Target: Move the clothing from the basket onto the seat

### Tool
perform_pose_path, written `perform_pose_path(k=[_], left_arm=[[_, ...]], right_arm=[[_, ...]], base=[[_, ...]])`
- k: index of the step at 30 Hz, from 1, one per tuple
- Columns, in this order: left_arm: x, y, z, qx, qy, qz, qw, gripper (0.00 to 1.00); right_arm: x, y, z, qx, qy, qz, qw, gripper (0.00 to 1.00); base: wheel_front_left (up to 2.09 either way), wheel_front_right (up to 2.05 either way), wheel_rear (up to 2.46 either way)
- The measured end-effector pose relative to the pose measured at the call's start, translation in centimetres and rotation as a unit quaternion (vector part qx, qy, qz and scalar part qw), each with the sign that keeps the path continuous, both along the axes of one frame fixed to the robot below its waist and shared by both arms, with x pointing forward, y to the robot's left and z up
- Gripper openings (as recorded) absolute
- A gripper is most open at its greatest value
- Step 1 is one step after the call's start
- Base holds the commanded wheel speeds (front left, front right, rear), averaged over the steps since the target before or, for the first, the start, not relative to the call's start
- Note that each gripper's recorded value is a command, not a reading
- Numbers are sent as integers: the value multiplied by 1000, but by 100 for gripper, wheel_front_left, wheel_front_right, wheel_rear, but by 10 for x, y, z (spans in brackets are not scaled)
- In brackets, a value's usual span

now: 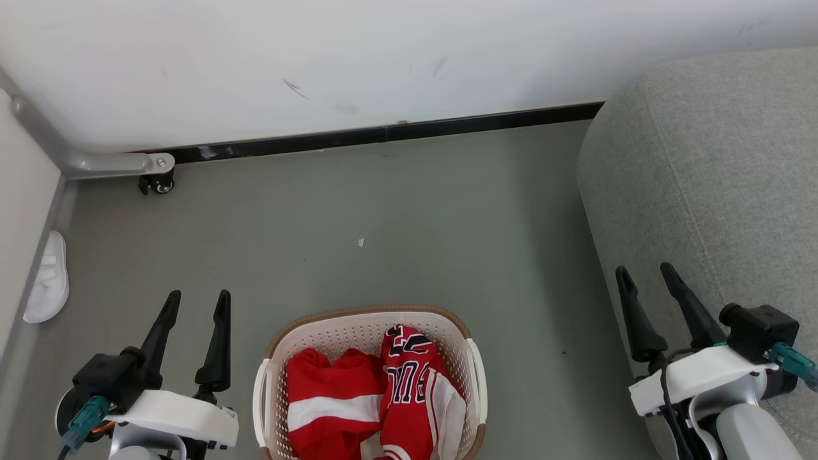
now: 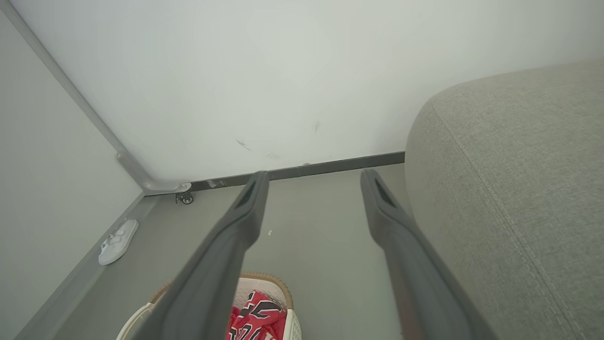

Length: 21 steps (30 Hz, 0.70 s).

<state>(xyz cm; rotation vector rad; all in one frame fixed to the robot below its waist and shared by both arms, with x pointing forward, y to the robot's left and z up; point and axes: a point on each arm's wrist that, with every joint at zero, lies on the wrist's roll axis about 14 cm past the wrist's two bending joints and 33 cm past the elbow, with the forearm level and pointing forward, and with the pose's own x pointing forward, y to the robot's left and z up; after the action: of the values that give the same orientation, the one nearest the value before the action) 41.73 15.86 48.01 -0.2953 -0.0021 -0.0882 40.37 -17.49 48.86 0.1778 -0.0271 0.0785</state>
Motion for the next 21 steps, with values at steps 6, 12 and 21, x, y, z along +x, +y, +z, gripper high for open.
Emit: perform_pose_path(k=[6, 12, 21], left_arm=[[5, -3, -9, -2, 10, -6, 1000, 100], [13, -7, -16, -3, 18, -12, 1000, 100], [21, -17, -39, -2, 46, -28, 999, 100]], right_arm=[[11, 2, 4, -2, -8, 1, 1000, 100], [12, 0, -6, -1, 5, -2, 1000, 100], [22, -1, -16, -4, 15, -4, 1000, 100]], base=[[0, 0, 0], [0, 0, 0], [0, 0, 0]])
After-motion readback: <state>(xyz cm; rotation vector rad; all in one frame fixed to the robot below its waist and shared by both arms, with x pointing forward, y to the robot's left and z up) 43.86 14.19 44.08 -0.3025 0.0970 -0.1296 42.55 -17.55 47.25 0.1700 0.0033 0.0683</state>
